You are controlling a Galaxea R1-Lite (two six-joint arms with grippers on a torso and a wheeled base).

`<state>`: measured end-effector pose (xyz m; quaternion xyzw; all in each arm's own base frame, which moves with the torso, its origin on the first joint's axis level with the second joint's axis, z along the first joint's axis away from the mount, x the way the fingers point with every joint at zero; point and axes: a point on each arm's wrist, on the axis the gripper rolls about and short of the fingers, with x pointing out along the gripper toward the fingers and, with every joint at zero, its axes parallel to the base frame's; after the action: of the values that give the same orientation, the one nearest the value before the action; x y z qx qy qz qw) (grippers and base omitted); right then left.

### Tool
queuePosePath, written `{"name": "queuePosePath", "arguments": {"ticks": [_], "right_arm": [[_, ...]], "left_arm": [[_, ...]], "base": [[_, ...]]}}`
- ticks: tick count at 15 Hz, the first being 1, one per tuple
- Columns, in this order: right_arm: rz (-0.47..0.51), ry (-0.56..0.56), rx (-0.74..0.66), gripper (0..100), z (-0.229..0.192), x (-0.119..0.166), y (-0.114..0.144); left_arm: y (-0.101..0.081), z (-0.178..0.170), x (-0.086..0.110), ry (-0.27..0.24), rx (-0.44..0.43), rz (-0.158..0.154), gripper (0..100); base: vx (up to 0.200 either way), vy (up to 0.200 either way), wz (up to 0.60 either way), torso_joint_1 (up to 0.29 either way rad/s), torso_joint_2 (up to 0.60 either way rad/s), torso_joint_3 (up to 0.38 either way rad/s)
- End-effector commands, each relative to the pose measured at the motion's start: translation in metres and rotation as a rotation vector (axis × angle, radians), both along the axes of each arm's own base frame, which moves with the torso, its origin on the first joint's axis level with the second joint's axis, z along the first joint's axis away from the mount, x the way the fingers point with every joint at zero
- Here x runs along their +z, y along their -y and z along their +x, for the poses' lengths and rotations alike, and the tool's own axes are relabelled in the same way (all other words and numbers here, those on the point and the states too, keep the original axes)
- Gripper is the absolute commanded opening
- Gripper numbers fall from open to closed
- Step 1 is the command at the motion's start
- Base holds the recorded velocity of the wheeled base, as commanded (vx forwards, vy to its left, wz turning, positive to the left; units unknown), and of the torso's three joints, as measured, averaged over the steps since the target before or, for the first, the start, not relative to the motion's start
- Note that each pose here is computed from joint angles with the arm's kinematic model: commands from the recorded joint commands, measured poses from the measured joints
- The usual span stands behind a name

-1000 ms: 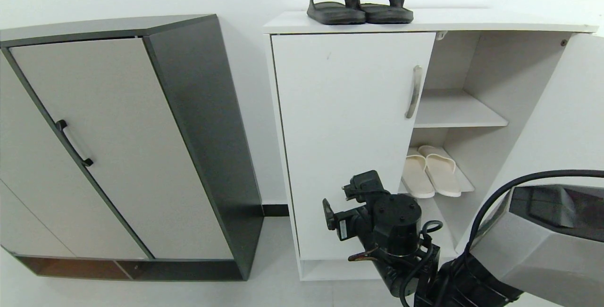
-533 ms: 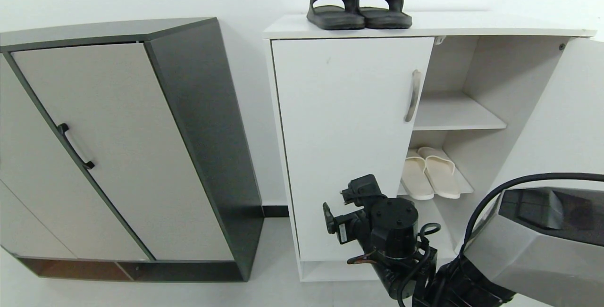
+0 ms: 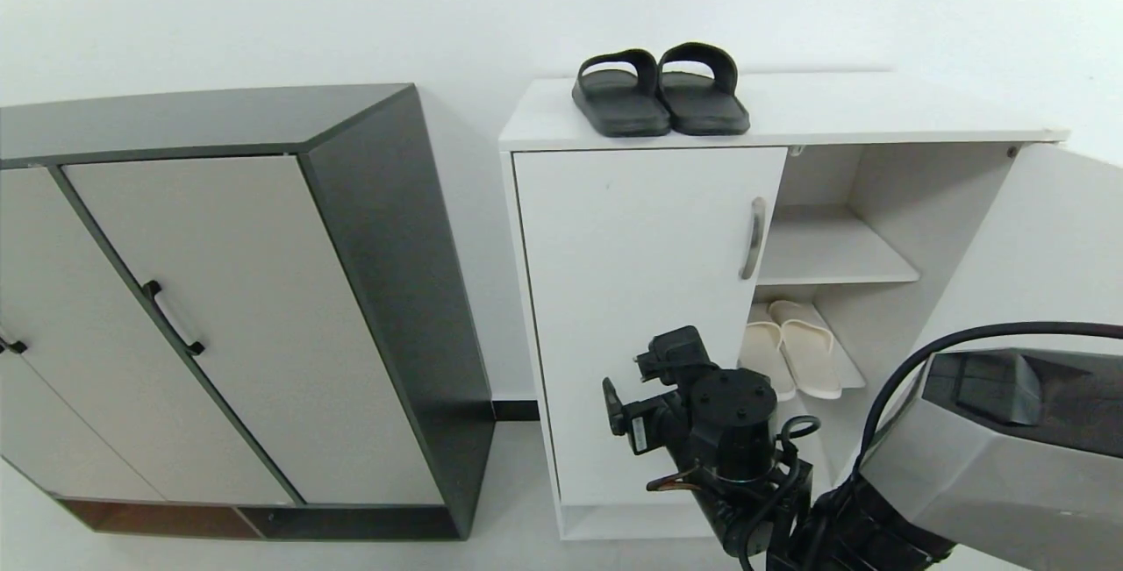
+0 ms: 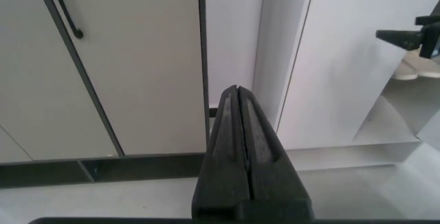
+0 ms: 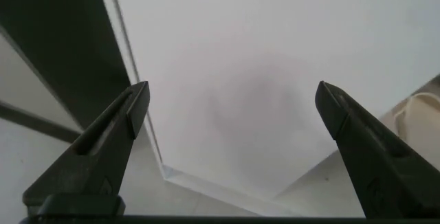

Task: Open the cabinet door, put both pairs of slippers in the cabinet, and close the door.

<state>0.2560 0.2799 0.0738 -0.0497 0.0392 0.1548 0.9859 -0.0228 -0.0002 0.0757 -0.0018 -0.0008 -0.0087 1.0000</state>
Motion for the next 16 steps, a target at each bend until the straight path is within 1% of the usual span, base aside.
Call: {"name": "queuePosePath", "arguments": {"ticks": [1,8,16], "right_arm": [[-0.001,-0.001,0.004,100,-0.0006,-0.0007,-0.0009],[0.002,0.003,0.003,100,-0.0006,0.0003,-0.0008],[0.006,0.010,0.002,100,0.0000,0.0024,-0.0006]], "left_arm": [[0.0000,0.0001,0.0000,-0.002,0.001,-0.001,0],[0.0000,0.0000,0.0000,0.000,-0.002,-0.001,0],[0.0000,0.0001,0.0000,-0.002,-0.002,0.001,0]], "base": [[0.000,0.000,0.00,0.119,-0.46,-0.344],[0.000,0.000,0.00,0.146,-0.47,-0.321],[0.000,0.000,0.00,0.199,-0.51,-0.314]]}}
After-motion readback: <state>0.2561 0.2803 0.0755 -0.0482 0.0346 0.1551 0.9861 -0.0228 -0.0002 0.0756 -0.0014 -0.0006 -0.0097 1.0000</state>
